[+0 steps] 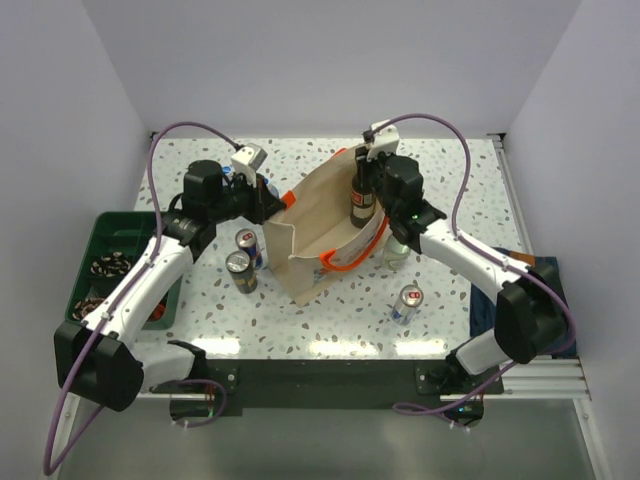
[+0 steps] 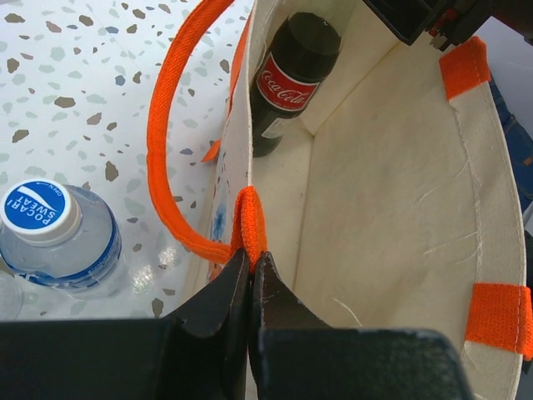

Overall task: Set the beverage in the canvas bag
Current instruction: Place the drink in the canvas bag.

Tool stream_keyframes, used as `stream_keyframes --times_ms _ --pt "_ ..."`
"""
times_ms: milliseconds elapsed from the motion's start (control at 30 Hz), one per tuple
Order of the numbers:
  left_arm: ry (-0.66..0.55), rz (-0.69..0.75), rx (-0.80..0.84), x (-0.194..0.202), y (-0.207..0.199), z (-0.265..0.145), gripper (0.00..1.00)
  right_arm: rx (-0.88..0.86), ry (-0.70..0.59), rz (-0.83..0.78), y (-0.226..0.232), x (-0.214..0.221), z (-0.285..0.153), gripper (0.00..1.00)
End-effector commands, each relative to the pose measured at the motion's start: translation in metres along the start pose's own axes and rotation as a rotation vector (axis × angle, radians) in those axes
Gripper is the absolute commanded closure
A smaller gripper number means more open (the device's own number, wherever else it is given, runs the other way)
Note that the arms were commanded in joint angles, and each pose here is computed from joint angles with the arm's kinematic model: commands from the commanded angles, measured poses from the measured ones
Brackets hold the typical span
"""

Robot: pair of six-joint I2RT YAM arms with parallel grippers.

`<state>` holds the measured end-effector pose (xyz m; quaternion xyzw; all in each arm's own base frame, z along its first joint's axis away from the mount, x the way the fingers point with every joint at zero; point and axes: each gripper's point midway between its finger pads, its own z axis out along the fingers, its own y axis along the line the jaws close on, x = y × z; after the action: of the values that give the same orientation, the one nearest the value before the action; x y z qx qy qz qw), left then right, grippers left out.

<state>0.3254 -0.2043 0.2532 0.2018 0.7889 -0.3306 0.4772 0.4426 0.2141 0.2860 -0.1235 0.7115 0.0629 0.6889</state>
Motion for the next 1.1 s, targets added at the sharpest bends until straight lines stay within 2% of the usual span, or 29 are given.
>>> stream_keyframes --times_ms 0,300,567,1067 --pt "-0.118 0.044 0.017 -0.044 -0.009 0.000 1.00 0.062 -0.305 0.076 -0.022 -0.101 -0.025 1.00" --pt "-0.091 -0.004 -0.041 -0.042 0.003 0.007 1.00 0.007 -0.274 0.053 -0.012 -0.090 -0.029 1.00" --pt "-0.095 0.021 0.023 -0.039 -0.009 0.003 1.00 -0.030 -0.226 0.039 -0.001 -0.081 -0.020 1.00" --pt "-0.093 0.057 0.107 -0.029 -0.026 -0.006 1.00 0.039 -0.179 0.080 -0.004 -0.072 0.005 1.00"
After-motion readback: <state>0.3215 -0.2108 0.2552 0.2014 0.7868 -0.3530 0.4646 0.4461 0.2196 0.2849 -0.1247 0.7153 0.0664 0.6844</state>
